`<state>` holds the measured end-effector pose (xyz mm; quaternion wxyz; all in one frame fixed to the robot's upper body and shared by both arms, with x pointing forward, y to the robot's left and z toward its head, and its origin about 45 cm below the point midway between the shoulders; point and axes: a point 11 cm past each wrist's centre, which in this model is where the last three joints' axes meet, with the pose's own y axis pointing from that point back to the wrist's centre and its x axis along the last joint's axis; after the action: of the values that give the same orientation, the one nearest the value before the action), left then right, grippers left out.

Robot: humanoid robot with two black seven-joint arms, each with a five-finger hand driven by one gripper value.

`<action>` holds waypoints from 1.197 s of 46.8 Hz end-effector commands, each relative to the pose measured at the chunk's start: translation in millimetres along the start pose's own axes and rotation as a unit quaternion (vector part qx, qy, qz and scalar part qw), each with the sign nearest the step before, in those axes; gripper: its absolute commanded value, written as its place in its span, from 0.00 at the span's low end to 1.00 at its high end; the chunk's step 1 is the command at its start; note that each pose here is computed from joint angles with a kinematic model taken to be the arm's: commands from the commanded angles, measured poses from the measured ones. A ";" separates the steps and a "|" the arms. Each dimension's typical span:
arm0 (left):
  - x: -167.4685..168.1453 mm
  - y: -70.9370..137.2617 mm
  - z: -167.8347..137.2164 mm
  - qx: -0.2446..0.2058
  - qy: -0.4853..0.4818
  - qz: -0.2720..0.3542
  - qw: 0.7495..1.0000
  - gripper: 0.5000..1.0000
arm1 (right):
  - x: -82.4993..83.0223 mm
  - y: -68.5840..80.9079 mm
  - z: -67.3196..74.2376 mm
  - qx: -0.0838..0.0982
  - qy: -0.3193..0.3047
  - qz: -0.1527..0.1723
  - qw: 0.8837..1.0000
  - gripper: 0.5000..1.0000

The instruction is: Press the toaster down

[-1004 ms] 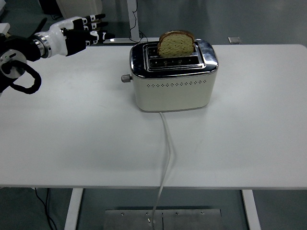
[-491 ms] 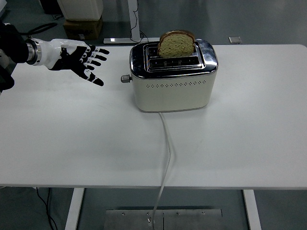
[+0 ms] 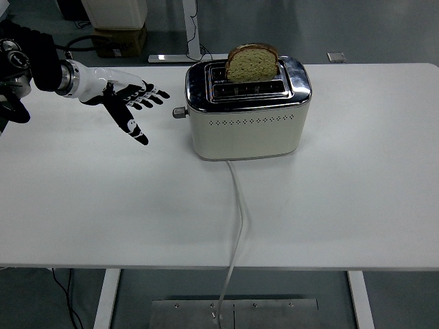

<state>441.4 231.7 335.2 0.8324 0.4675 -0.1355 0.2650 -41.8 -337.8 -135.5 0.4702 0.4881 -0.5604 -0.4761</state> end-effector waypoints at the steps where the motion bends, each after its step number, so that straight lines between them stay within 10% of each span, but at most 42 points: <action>1: -2.1 -2.9 2.5 -0.001 -0.004 -0.003 1.000 1.00 | 0.0 0.0 0.0 0.000 0.000 0.000 1.000 1.00; 56: -2.6 -16.9 -15.0 0.029 -0.008 -0.001 1.000 1.00 | 0.1 0.0 -0.2 0.001 -0.001 0.000 1.000 1.00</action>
<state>447.8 236.0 313.9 0.8183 0.4929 -0.1338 0.2635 -41.9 -337.8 -135.4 0.4698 0.4879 -0.5606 -0.4763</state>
